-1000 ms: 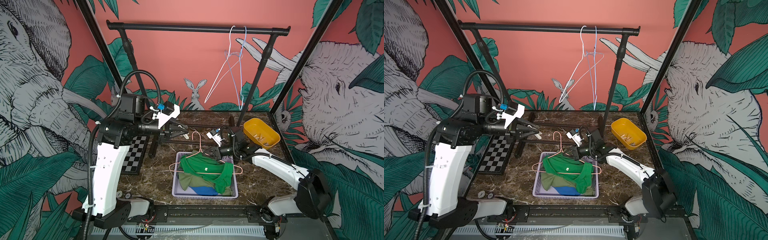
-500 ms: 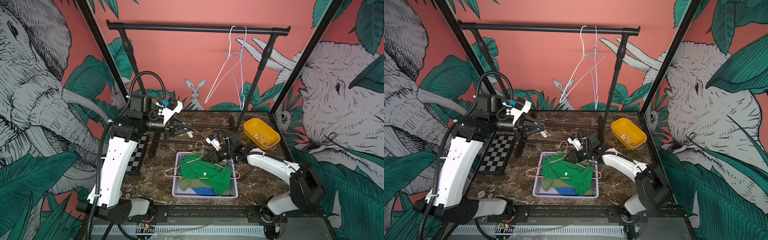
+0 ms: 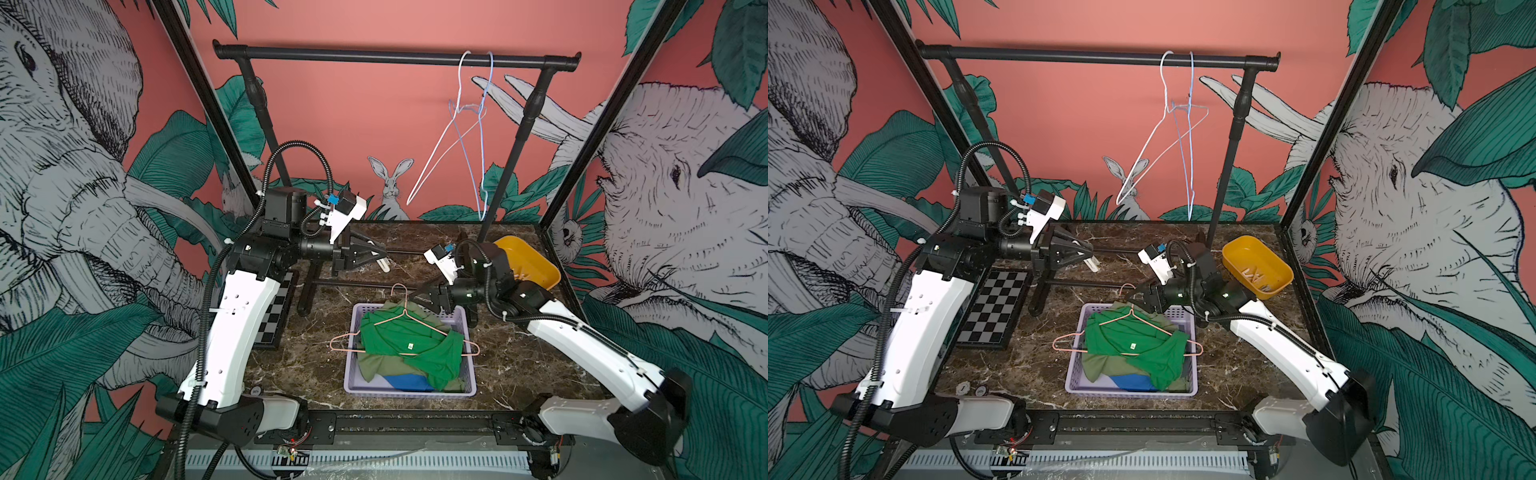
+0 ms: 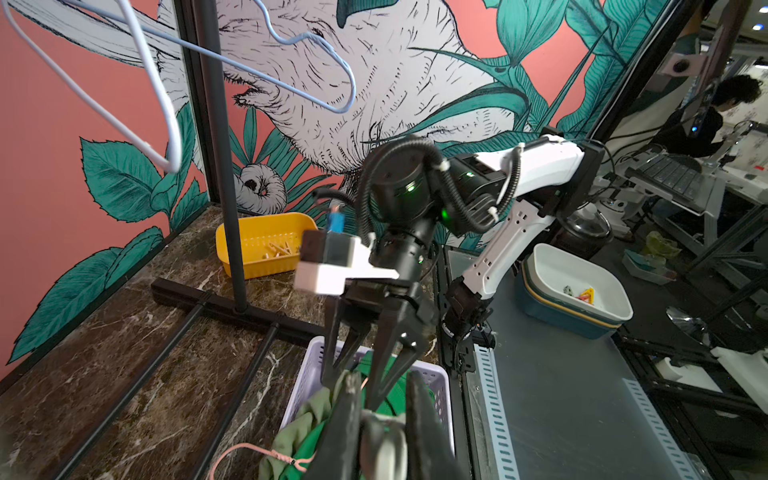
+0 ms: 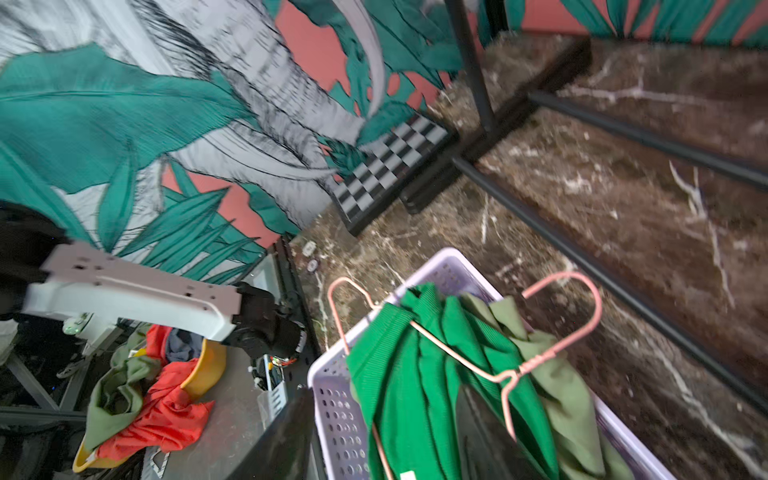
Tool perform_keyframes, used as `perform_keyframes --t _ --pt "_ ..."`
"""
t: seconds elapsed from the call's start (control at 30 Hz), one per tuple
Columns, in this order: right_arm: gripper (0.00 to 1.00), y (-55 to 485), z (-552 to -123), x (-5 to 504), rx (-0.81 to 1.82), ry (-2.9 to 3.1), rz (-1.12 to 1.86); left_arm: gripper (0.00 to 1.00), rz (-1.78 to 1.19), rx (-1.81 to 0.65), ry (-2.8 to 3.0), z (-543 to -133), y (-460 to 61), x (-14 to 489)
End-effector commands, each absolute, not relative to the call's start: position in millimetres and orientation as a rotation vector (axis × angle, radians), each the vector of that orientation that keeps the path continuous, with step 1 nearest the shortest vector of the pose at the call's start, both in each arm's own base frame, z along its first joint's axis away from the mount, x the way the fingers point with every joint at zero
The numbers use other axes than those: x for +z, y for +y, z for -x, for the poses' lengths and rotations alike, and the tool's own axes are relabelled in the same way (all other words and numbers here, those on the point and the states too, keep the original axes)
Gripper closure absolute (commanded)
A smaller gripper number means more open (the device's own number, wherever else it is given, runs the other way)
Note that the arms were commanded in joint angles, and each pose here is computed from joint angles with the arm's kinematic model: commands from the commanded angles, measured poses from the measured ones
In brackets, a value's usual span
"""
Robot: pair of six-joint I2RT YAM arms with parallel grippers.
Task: Remove the clothespins securing tank tops to the hanger
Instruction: Place the hanger in the basket, then place the clothespin in the storage box.
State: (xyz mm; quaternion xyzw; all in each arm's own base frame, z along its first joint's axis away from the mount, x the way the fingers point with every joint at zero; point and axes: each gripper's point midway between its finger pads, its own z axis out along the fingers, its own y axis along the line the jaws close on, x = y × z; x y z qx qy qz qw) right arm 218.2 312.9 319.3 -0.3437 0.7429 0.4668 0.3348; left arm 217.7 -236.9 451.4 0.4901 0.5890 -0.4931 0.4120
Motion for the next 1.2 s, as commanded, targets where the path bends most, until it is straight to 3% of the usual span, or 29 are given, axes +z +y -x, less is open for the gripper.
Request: perform_keyframes --t 0.0,0.4,0.7,1.0,1.17 --pt "0.40 319 -192 380 1.295 1.727 0.974 1.00 -1.240 -1.285 1.448 -215 -241 460" --pt "0.34 340 -190 457 1.271 1.475 1.007 1.00 -1.254 -1.420 1.424 -202 -247 462" --pt "0.35 359 -195 465 1.277 1.463 1.065 1.00 -1.272 -1.490 1.386 -195 -249 470" --pt "0.43 369 -197 462 1.293 1.468 1.089 0.98 -1.276 -1.499 1.370 -191 -248 475" --pt "0.54 372 -198 461 1.292 1.473 1.092 0.96 -1.280 -1.508 1.362 -188 -248 476"
